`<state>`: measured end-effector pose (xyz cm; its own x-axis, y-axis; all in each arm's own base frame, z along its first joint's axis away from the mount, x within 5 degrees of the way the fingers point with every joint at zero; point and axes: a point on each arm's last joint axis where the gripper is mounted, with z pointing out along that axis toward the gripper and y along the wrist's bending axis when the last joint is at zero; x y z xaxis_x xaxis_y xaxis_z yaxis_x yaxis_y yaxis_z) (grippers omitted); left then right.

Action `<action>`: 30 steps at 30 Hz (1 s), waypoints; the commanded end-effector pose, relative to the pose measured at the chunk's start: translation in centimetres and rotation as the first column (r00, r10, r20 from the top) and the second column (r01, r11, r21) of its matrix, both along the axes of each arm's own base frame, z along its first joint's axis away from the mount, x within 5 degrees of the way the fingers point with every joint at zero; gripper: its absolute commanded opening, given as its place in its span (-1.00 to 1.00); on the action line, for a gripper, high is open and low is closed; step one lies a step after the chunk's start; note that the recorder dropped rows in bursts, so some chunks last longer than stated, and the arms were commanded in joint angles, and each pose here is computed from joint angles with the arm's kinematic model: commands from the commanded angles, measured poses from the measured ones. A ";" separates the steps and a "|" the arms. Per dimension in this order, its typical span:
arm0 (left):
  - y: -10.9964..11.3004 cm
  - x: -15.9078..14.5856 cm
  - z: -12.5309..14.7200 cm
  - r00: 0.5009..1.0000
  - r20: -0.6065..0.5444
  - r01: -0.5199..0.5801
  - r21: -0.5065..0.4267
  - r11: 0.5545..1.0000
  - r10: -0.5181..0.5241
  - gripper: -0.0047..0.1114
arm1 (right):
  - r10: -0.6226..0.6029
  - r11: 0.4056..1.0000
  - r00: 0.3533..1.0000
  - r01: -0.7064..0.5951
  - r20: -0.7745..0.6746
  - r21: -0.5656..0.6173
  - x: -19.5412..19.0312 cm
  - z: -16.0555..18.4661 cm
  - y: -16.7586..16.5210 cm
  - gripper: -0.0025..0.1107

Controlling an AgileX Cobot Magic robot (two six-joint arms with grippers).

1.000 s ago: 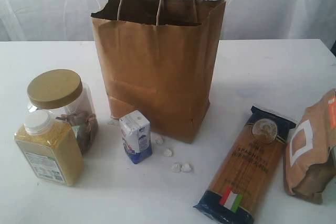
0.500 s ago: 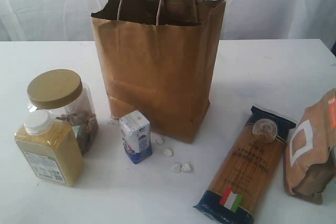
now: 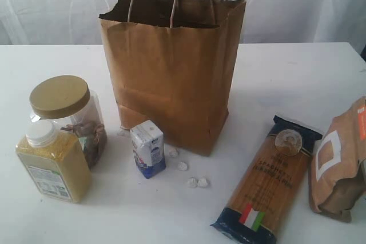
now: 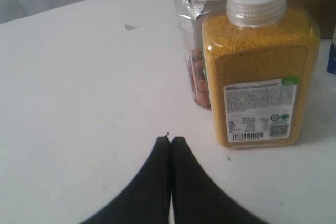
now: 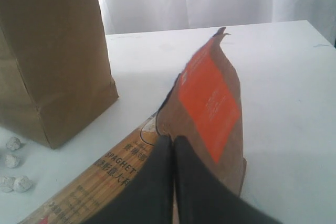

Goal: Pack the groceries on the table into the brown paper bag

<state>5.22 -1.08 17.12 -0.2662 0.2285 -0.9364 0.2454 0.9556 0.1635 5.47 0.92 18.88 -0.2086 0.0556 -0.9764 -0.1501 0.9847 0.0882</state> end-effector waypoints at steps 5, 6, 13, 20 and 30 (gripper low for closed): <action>-0.7 0.1 1.1 0.999 0.000 -0.046 -0.478 0.877 0.053 -0.92 | -0.006 1.000 1.000 0.006 0.013 -0.002 0.0 0.0 0.0 -0.96; -0.7 0.1 1.1 0.998 -0.012 -0.053 -0.513 0.857 0.055 -0.92 | -0.006 1.000 1.000 0.006 0.013 -0.002 0.0 0.0 0.0 -0.96; -0.8 0.0 2.0 0.995 -0.064 -0.096 -0.696 0.711 0.072 -0.92 | -0.006 1.000 1.000 0.006 0.019 -0.001 0.0 0.0 -0.1 -0.96; -1.3 -4.0 12.1 0.995 0.040 0.099 -0.559 0.823 -0.092 -0.92 | -0.011 1.000 1.000 0.010 0.019 0.023 0.0 0.1 0.0 -0.96; -3.5 3.7 21.5 0.894 -0.380 0.169 -0.211 0.963 -0.240 -0.80 | -0.011 1.000 1.000 0.010 0.019 0.023 0.0 0.1 0.0 -0.96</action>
